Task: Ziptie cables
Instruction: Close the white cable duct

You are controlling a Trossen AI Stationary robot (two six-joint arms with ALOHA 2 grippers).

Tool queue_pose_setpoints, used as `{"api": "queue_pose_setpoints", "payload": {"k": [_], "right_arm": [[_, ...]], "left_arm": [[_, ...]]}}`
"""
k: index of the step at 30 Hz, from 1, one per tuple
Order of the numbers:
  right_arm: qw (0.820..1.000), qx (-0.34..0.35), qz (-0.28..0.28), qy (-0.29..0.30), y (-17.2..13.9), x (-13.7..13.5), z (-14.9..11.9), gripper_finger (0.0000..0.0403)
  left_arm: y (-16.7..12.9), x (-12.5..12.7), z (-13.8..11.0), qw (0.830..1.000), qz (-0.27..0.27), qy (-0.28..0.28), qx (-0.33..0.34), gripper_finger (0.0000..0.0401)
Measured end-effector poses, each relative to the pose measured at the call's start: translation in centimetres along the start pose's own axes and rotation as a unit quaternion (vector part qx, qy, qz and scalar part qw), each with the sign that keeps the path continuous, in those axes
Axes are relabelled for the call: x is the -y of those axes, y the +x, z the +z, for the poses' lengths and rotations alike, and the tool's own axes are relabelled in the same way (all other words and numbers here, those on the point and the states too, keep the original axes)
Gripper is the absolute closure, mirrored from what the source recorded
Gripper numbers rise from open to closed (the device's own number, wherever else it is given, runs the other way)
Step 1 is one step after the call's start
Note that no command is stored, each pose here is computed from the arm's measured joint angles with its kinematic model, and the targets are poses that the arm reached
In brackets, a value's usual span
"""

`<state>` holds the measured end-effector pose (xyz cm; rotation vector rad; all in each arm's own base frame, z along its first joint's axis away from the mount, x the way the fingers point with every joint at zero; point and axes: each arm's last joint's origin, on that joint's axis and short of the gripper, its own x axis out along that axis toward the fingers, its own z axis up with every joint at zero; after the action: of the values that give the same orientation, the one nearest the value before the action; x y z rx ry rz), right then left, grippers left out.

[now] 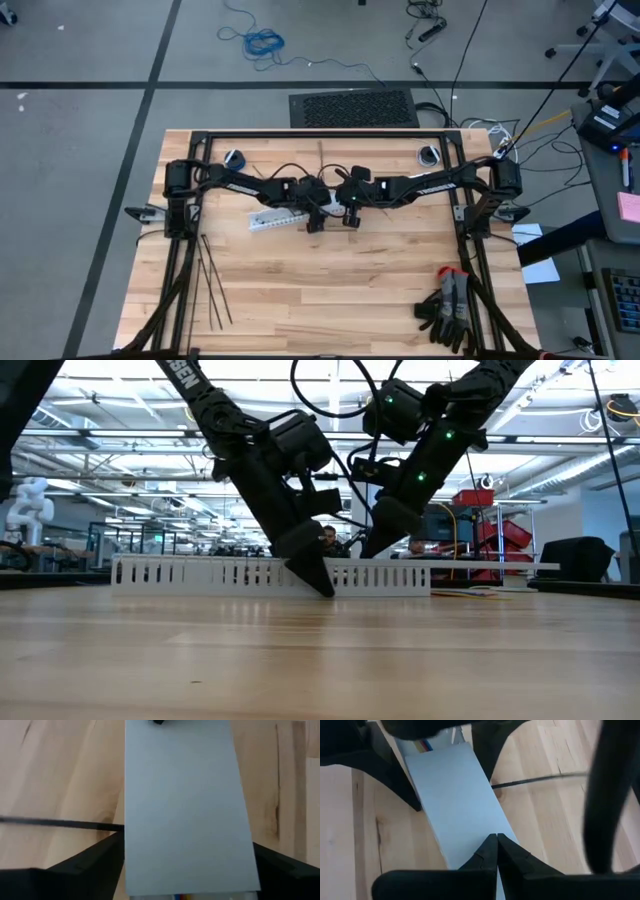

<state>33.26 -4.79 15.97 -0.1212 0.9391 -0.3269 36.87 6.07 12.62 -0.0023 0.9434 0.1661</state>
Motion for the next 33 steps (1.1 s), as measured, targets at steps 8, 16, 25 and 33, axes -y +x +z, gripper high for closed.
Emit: {"api": "queue_pose_setpoints", "payload": {"k": [8,16,25,33], "right_arm": [[1.000,0.004,0.003,-0.002,0.1,0.0,0.0,0.0403],[1.000,0.003,0.003,-0.002,0.1,0.0,0.0,0.0403],[1.000,0.002,0.003,-0.002,0.1,0.0,0.0,0.0403],[1.000,0.006,0.009,-0.011,0.1,-0.2,0.0,0.0403]], "left_arm": [[-2.9,-0.4,1.6,1.000,-0.006,-0.001,-0.018,0.0068],[-4.5,-0.4,0.4,0.997,0.011,0.005,-0.080,0.0068],[-3.7,-0.3,-2.5,0.992,0.023,-0.017,-0.119,0.0068],[-3.6,-0.3,-2.6,0.993,0.027,-0.028,-0.113,0.0097]]}}
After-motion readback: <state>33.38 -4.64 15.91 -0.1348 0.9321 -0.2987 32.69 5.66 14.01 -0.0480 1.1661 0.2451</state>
